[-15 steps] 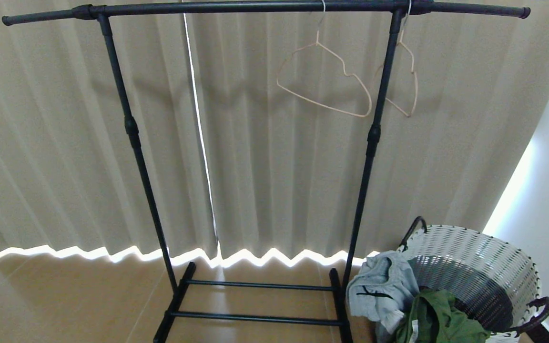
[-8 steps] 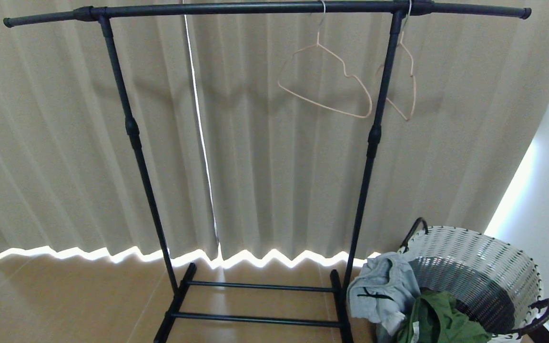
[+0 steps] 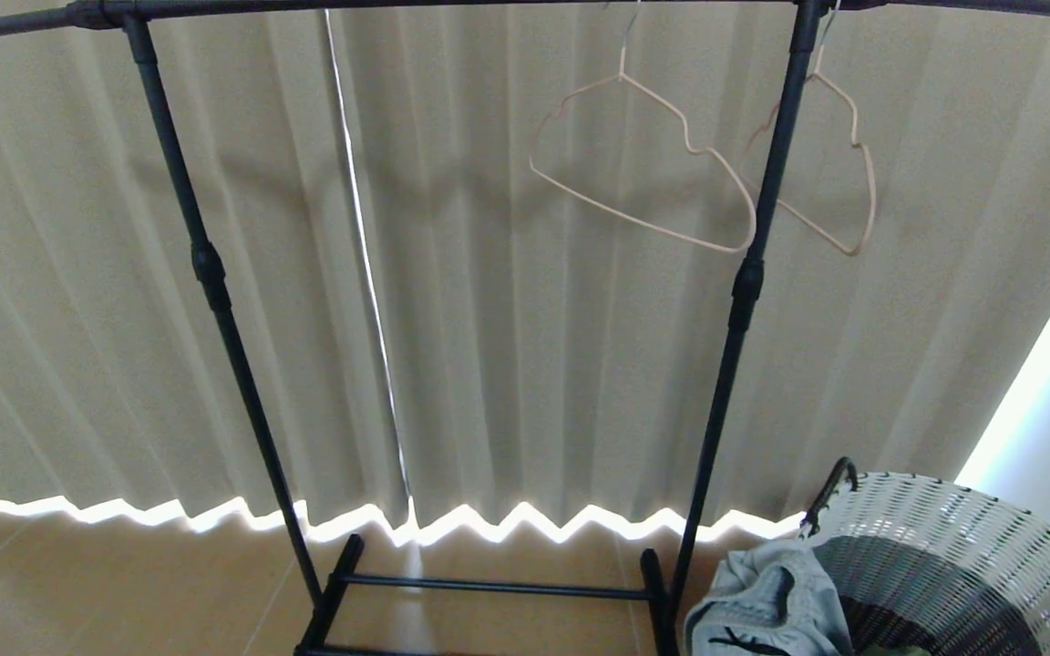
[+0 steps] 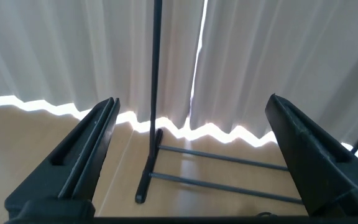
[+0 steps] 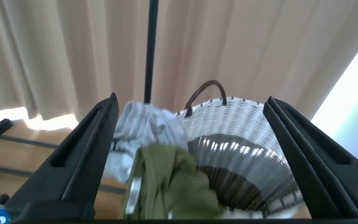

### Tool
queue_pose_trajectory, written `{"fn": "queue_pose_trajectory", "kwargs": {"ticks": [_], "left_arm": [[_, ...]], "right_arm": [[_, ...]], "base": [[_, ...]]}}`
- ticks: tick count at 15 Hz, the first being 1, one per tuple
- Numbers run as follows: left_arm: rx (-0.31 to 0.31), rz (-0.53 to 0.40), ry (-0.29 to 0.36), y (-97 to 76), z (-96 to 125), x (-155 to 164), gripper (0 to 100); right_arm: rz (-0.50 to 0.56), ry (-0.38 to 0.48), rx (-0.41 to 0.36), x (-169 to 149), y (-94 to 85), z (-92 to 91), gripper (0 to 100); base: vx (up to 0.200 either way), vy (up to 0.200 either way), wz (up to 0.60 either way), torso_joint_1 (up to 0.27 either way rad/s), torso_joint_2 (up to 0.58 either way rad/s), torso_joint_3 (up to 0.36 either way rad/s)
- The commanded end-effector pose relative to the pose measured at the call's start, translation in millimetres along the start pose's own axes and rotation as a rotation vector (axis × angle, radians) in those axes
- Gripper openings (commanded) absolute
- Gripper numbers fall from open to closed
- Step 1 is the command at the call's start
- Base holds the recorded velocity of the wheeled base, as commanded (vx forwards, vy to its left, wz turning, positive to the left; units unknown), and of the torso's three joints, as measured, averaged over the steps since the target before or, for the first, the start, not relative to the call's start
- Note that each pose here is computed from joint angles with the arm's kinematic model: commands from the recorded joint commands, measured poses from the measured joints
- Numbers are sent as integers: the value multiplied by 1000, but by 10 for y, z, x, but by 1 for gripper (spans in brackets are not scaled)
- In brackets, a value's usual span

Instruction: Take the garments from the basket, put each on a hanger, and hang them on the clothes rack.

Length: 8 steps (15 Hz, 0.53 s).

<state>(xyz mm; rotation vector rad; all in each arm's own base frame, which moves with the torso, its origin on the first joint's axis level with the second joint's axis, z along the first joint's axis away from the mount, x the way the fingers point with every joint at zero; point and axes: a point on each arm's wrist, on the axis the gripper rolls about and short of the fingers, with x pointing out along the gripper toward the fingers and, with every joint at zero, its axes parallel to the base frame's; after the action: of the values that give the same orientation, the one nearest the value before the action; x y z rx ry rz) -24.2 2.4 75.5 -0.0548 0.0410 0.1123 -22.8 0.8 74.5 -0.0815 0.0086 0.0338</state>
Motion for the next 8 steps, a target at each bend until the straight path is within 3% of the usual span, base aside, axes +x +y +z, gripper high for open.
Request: {"fn": "queue_pose_trajectory", "kwargs": {"ticks": [1, 4, 6, 8], "left_arm": [[-3, 1, -1, 0, 3, -1, 100], [-9, 2, -1, 0, 3, -1, 100], [-12, 2, -1, 0, 3, -1, 100], [-12, 2, -1, 0, 3, -1, 100]], "right_arm": [[0, -1, 0, 0, 0, 0, 100], [0, -7, -4, -6, -1, 20, 100], [6, -21, -6, -46, -16, 193, 100], [63, 67, -20, -43, -42, 350, 100]], "base": [[0, 0, 0, 0, 0, 0], [0, 0, 0, 0, 0, 0], [0, 0, 0, 0, 0, 0], [0, 0, 0, 0, 0, 0]]}}
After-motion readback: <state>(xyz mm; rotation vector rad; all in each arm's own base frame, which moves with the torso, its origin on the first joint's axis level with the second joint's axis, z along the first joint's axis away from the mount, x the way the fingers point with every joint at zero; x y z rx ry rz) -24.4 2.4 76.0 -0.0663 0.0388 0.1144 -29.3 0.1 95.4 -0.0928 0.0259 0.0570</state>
